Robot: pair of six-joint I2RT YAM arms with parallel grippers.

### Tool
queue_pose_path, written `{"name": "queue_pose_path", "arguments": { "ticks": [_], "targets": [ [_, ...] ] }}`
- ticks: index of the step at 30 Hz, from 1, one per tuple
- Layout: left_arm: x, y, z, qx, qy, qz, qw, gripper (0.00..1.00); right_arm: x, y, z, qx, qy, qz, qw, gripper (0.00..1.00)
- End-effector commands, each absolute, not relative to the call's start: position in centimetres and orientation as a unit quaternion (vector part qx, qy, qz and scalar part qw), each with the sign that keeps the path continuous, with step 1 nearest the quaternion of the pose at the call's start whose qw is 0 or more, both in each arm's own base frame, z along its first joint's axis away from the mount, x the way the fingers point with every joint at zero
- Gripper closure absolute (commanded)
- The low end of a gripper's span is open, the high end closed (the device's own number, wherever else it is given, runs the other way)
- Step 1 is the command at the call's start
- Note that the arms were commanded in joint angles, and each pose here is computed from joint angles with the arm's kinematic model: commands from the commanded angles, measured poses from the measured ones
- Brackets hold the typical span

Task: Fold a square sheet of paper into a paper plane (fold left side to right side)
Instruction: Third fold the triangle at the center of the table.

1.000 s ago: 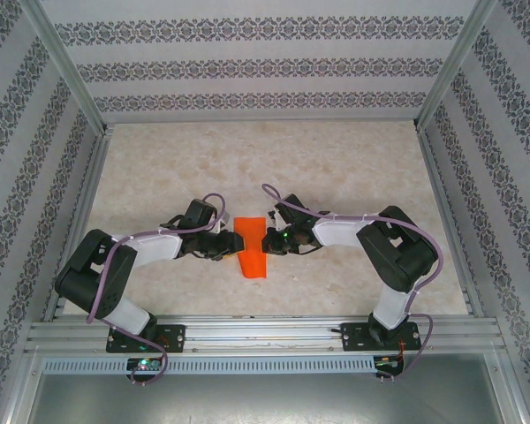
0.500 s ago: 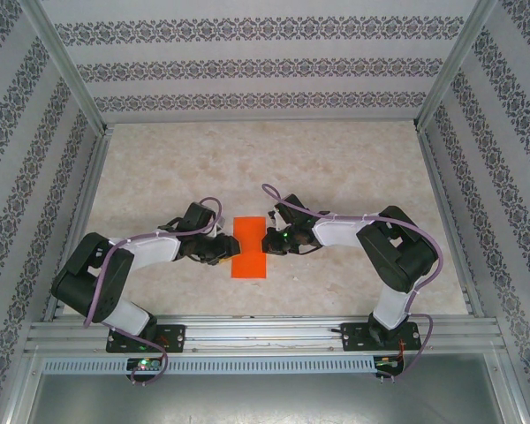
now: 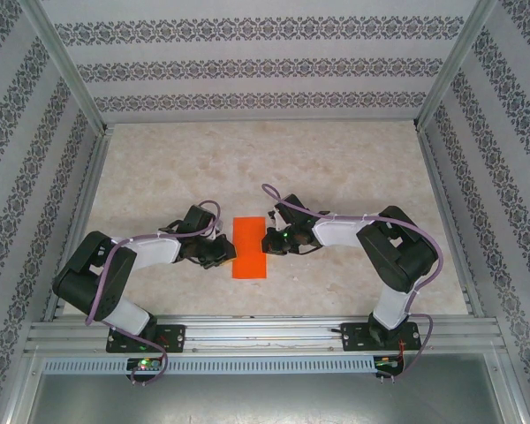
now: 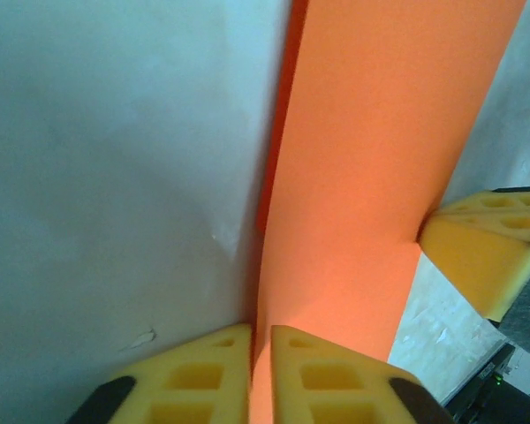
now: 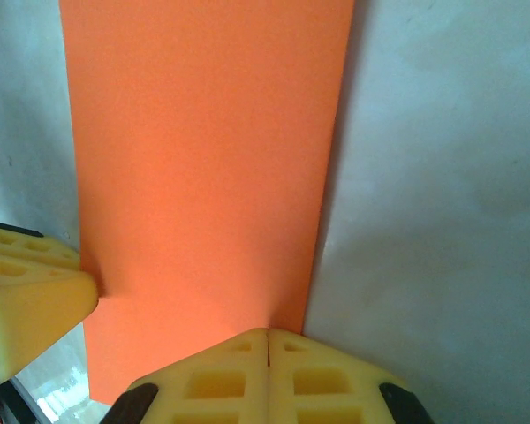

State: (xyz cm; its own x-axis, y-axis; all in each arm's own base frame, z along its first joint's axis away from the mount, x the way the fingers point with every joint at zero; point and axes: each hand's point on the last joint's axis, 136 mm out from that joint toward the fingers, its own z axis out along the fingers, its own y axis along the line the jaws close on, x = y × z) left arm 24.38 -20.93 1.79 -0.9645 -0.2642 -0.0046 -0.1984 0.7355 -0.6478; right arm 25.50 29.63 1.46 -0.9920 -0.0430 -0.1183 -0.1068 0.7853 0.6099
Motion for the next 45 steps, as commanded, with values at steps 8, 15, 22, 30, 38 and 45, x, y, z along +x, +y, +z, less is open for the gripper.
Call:
{"name": "queue_pose_path", "arguments": {
  "ticks": [8, 15, 22, 30, 38, 45],
  "targets": [
    [24.3, -21.1, 2.9, -0.136, 0.923, -0.356, 0.061, 1.0, 26.6, 27.7, 2.0, -0.048, 0.949, 0.301, 0.082, 1.0],
    [24.4, -21.6, 4.6, -0.164, 0.91, -0.374, 0.068, 1.0, 28.1, 26.4, 6.6, -0.113, 0.93, 0.291, 0.193, 0.68],
    [24.4, -22.5, 5.5, -0.168, 0.902, -0.393, 0.062, 1.0, 24.9, 25.5, 9.4, -0.222, 0.896, 0.25, 0.294, 0.49],
    [24.5, -23.2, 5.8, -0.171, 0.898, -0.402, 0.056, 1.0, 18.9, 27.1, 9.2, -0.397, 0.819, 0.161, 0.381, 0.32],
    [24.4, -23.6, 5.8, -0.172, 0.896, -0.405, 0.05, 1.0, 17.3, 30.7, 7.4, -0.5, 0.77, 0.065, 0.391, 0.27],
    [24.4, -23.7, 5.9, -0.171, 0.896, -0.407, 0.05, 1.0, 17.9, 33.9, 6.4, -0.512, 0.765, 0.051, 0.386, 0.3]
  ]
}}
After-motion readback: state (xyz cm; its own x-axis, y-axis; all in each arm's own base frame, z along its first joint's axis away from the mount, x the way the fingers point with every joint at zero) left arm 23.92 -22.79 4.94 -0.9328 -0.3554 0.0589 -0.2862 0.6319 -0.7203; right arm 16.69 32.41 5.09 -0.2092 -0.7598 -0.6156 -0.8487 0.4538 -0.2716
